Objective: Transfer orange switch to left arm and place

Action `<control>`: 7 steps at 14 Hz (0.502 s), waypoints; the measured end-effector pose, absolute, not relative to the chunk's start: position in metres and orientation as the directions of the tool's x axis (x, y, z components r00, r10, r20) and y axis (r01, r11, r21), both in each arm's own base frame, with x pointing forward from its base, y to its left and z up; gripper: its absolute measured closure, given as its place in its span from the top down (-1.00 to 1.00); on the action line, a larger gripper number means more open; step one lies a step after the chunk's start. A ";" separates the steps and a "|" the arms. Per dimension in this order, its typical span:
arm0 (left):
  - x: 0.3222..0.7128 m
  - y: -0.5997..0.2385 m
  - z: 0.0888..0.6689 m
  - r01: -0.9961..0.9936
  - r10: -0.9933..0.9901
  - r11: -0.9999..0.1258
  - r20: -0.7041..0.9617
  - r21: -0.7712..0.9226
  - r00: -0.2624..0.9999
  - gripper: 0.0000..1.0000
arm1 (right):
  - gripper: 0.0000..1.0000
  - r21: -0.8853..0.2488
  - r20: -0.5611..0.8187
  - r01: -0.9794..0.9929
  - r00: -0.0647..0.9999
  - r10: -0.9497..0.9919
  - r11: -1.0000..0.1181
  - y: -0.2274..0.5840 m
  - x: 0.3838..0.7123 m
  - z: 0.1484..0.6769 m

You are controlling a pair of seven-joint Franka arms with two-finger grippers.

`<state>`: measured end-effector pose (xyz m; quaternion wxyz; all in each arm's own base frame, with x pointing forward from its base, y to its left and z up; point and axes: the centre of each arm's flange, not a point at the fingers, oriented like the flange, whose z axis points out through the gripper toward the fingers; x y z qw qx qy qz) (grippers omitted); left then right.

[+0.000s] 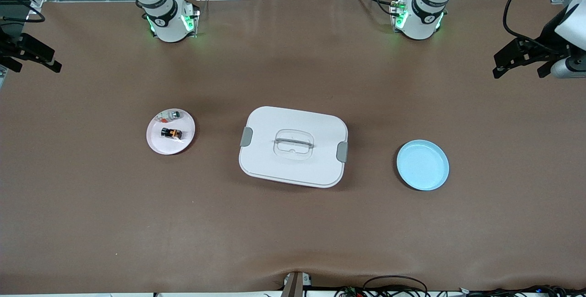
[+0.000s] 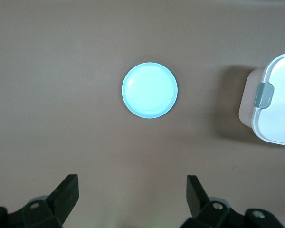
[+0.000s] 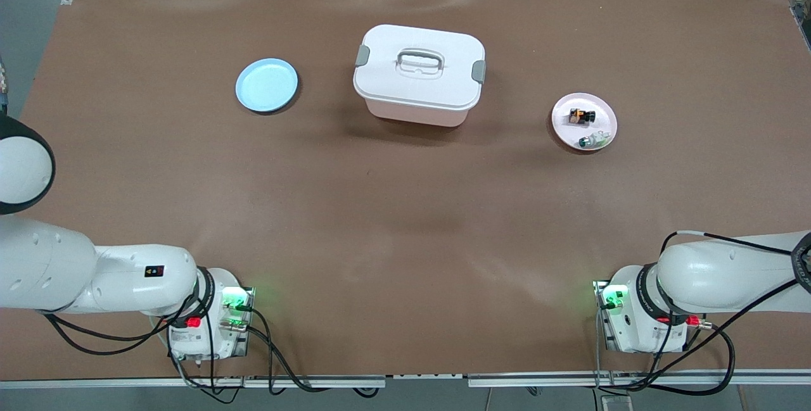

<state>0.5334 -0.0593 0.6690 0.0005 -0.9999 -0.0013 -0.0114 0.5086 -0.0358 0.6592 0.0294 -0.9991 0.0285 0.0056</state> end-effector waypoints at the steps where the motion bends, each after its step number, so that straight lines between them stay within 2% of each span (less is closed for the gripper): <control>1: 0.533 -0.059 0.669 0.003 0.002 -1.000 0.023 -0.001 1.000 1.00 | 1.00 -0.058 -0.013 -0.057 0.998 -0.057 -0.997 -0.036 0.509 0.659; 7: 0.533 -0.059 0.669 0.002 0.002 -1.000 0.022 -0.001 1.000 1.00 | 1.00 -0.059 -0.025 -0.069 0.997 -0.068 -0.996 -0.040 0.507 0.657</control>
